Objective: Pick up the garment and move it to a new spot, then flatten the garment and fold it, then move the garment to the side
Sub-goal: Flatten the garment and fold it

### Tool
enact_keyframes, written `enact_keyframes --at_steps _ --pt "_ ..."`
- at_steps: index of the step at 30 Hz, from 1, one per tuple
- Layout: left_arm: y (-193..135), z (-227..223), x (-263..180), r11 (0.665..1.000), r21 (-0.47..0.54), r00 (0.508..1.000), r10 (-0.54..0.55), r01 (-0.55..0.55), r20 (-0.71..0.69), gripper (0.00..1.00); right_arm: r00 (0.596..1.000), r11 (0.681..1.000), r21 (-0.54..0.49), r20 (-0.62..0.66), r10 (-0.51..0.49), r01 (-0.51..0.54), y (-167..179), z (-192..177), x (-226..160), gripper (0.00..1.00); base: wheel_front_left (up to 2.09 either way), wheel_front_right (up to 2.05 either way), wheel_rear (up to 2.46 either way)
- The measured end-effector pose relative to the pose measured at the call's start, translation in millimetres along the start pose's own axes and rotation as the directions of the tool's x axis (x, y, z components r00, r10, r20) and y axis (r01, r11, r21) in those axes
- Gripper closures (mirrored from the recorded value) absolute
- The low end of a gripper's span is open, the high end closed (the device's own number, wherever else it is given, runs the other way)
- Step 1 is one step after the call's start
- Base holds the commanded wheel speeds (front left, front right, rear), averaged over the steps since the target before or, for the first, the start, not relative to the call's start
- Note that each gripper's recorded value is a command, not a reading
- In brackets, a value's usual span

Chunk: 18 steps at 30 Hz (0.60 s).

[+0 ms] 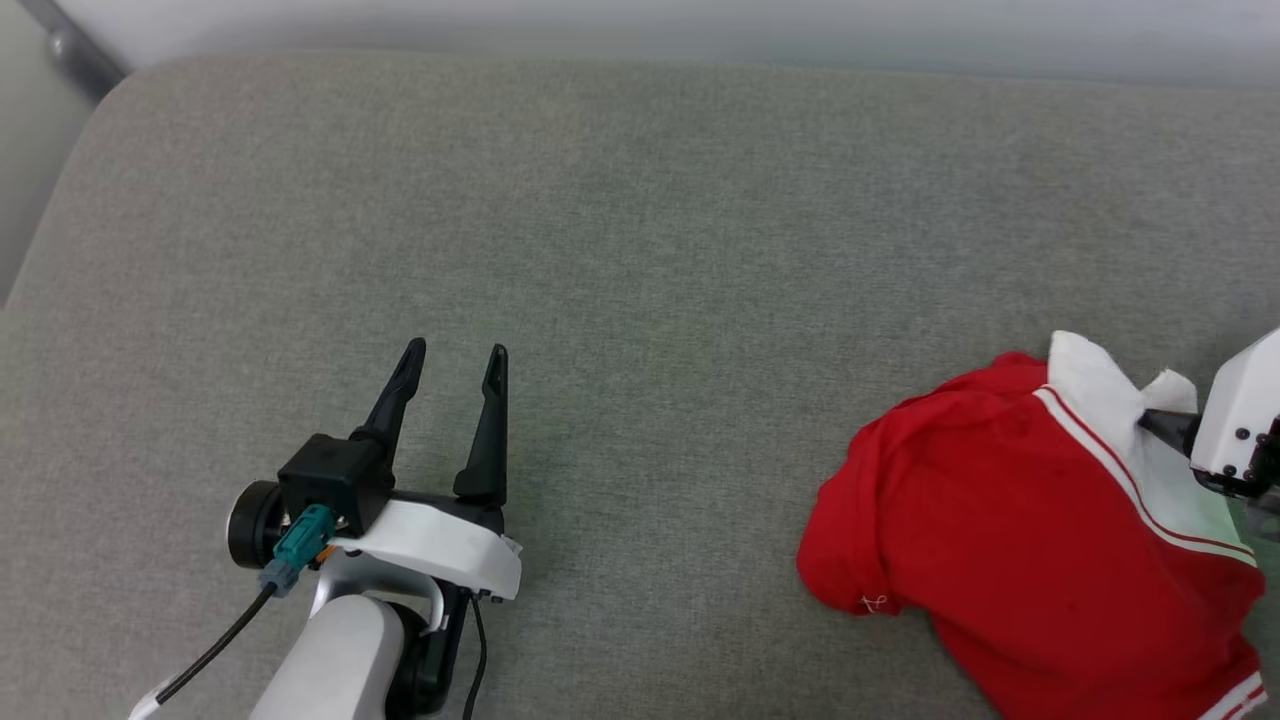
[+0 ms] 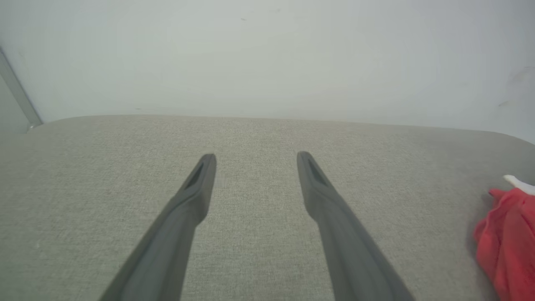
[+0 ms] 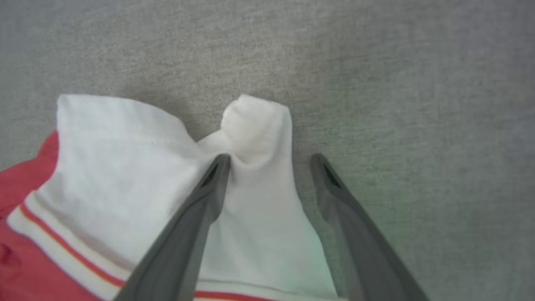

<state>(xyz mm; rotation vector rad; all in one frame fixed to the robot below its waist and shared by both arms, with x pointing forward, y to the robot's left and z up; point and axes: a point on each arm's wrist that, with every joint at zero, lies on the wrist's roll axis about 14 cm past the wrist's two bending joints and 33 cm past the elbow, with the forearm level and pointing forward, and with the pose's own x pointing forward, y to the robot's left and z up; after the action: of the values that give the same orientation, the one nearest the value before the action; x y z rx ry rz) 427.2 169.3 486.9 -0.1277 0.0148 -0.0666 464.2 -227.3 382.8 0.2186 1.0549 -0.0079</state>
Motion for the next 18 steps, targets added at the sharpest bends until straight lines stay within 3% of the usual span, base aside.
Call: enact_keyframes --at_steps 5,6,7,8,9,10,14,18 --pt "8.8 -7.1 -0.7 1.0 0.002 1.0 0.026 -0.026 -0.016 0.0 0.994 1.0 0.006 -0.107 -0.014 0.015 2.0 -14.9 14.6 0.0 0.0 0.0 0.0" --pt "10.1 -8.0 -1.3 1.0 0.003 0.999 0.03 -0.03 -0.017 0.0 0.993 1.0 0.012 -0.115 -0.012 0.014 2.3 -16.5 15.2 0.09 0.0 0.0 0.0" --pt "10.8 -8.1 -1.7 0.999 0.002 0.999 0.033 -0.033 -0.017 0.0 0.992 1.0 0.012 -0.129 -0.014 0.016 2.0 -18.9 14.9 0.52 0.0 0.0 0.0" --pt "11.3 -7.5 -2.0 0.999 -0.002 0.999 0.037 -0.037 -0.014 0.0 0.99 1.0 0.009 -0.138 -0.017 0.018 2.1 -20.6 14.0 0.71 0.0 0.0 0.0" --pt "11.9 -6.7 -2.1 0.999 -0.002 0.999 0.04 -0.04 -0.011 0.0 0.99 1.0 0.012 -0.143 -0.014 0.016 2.9 -21.8 13.2 0.71 0.0 0.0 0.0" --pt "13.1 -5.4 -2.2 0.999 -0.003 0.999 0.044 -0.044 -0.007 0.0 0.99 1.0 0.014 -0.142 -0.01 0.012 4.2 -22.5 12.4 1.0 0.0 0.0 0.0" --pt "13.6 -1.5 -3.4 0.999 -0.008 0.999 0.05 -0.05 0.006 0.0 0.996 1.0 -0.024 -0.088 -0.005 0.003 12.0 -13.2 7.0 1.0 0.0 0.0 0.0" --pt "11.6 3.5 -5.1 0.999 -0.007 0.999 0.045 -0.045 0.018 0.0 0.995 0.997 -0.07 0.092 0.047 -0.04 32.1 29.7 -12.3 1.0 0.0 0.0 0.0"
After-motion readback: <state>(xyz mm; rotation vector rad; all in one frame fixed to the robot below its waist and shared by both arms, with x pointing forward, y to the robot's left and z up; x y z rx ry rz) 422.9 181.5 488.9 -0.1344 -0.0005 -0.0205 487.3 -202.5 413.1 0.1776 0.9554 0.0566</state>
